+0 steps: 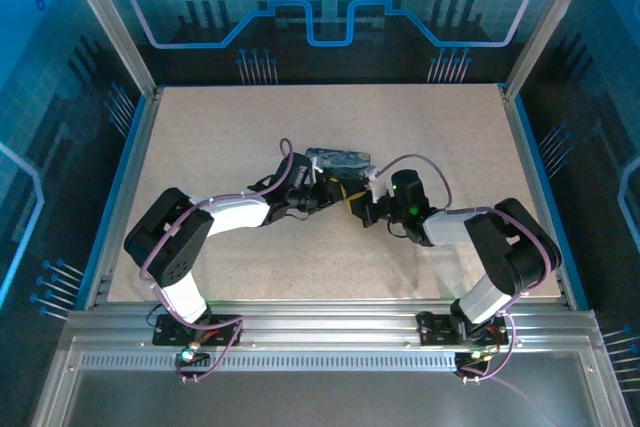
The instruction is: Unlock the padlock with the key
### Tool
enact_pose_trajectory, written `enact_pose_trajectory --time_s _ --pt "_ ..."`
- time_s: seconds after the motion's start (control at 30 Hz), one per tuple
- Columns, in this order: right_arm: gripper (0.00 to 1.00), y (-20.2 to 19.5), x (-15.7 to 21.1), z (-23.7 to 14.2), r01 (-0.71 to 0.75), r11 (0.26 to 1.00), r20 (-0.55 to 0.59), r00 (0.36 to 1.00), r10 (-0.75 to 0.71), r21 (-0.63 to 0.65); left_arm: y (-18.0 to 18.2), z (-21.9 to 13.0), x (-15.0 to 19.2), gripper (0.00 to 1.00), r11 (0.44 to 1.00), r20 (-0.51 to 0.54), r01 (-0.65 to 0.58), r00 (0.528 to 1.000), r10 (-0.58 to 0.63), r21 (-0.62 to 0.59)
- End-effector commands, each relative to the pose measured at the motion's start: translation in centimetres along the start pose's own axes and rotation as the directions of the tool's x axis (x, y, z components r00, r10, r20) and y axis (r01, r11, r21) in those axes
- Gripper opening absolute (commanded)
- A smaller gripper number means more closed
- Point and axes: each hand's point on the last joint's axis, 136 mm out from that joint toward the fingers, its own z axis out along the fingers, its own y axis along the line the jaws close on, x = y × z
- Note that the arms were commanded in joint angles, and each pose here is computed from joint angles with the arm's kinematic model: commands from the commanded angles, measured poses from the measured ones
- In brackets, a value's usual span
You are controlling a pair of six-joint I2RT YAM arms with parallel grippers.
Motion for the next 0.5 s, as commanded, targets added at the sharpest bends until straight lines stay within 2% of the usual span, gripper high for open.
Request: enact_pose_trajectory --time_s 0.0,0.47 --pt "0.01 0.7 -5.0 0.0 0.069 0.997 0.144 0.987 -0.065 -0.022 -0.9 0.2 1.9 0.23 1.0 -0.077 -0.006 0.997 0.008 0.03" --pt "0.0 -1.3 0.1 1.2 -0.031 0.999 0.054 0.998 0.03 0.026 2.1 2.0 2.4 0.3 0.999 -0.087 -0.007 0.996 0.003 -0.039"
